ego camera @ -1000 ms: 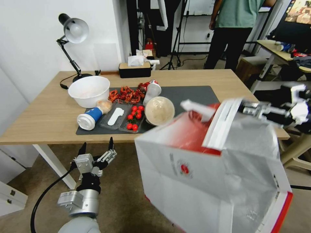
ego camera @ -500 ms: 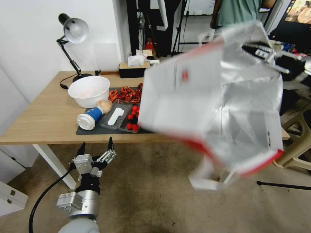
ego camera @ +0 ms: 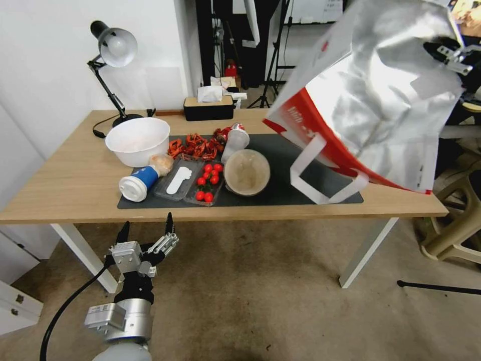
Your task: Pick up the food delivery bag from the floor and place it on the table.
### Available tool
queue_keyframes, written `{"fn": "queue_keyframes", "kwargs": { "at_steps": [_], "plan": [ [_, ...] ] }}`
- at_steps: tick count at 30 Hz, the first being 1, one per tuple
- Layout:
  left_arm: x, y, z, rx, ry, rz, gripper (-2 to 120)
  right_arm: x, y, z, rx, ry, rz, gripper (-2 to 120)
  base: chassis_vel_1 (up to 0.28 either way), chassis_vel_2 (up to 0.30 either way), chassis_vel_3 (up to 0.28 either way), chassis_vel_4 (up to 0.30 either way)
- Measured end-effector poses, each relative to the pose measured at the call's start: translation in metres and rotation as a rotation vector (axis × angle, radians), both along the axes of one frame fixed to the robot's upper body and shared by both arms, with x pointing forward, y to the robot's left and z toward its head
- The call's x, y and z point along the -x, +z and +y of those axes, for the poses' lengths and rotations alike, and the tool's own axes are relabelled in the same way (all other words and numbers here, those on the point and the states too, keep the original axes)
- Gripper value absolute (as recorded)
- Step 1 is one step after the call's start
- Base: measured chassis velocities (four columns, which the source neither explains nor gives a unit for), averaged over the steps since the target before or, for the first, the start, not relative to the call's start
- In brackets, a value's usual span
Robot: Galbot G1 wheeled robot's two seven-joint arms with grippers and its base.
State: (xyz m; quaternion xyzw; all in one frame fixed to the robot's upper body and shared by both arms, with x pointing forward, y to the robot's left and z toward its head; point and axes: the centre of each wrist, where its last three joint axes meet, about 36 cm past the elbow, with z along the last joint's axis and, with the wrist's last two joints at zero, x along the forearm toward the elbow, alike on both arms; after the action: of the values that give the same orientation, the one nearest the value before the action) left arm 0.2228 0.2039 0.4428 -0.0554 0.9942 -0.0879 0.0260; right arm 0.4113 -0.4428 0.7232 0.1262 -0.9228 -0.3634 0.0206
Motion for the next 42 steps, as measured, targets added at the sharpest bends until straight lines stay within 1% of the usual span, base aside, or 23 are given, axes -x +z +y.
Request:
{"fn": "queue_keyframes", "kwargs": {
  "at_steps": [1,4,5,7,16,22,26,34,39,41,42],
  "plan": [
    [0.000,0.000,0.000,0.000,0.000,0.000,100,0.000,0.000,0.000,0.000,0.000,0.000,0,0.000,0.000,0.000,0.000],
    [0.001,0.000,-0.001,-0.002,0.003,-0.001,100,-0.004,-0.015,-0.010,0.009,-0.052,0.093,0,0.000,0.000,0.000,0.000],
    [0.001,0.000,-0.001,-0.002,0.003,-0.001,100,-0.004,-0.015,-0.010,0.009,-0.052,0.093,0,0.000,0.000,0.000,0.000],
    [0.002,0.000,-0.002,-0.002,0.004,-0.001,100,-0.007,-0.023,-0.013,0.015,-0.060,0.126,0,0.000,0.000,0.000,0.000],
    [0.003,-0.001,-0.003,-0.003,0.008,-0.001,100,-0.018,-0.040,-0.015,0.018,-0.055,0.157,0,0.000,0.000,0.000,0.000],
    [0.002,-0.003,-0.004,-0.002,0.015,0.004,100,-0.043,-0.064,-0.010,0.015,-0.023,0.196,0,0.000,0.000,0.000,0.000],
    [0.002,-0.005,-0.005,-0.002,0.018,0.010,100,-0.053,-0.068,-0.007,0.008,-0.008,0.195,0,0.000,0.000,0.000,0.000],
    [0.002,-0.009,-0.007,-0.001,0.021,0.020,100,-0.066,-0.066,-0.004,0.000,0.005,0.178,0,0.000,0.000,0.000,0.000],
    [0.002,-0.010,-0.008,-0.003,0.021,0.021,100,-0.068,-0.066,-0.008,0.025,-0.013,0.176,0,0.000,0.000,0.000,0.000],
    [0.002,-0.010,-0.008,-0.003,0.021,0.022,100,-0.068,-0.066,-0.009,0.031,-0.016,0.172,2,0.000,0.000,0.000,0.000],
    [0.002,-0.010,-0.008,-0.003,0.020,0.022,100,-0.068,-0.066,-0.010,0.037,-0.018,0.165,7,0.000,0.000,0.000,0.000]
  ]
}}
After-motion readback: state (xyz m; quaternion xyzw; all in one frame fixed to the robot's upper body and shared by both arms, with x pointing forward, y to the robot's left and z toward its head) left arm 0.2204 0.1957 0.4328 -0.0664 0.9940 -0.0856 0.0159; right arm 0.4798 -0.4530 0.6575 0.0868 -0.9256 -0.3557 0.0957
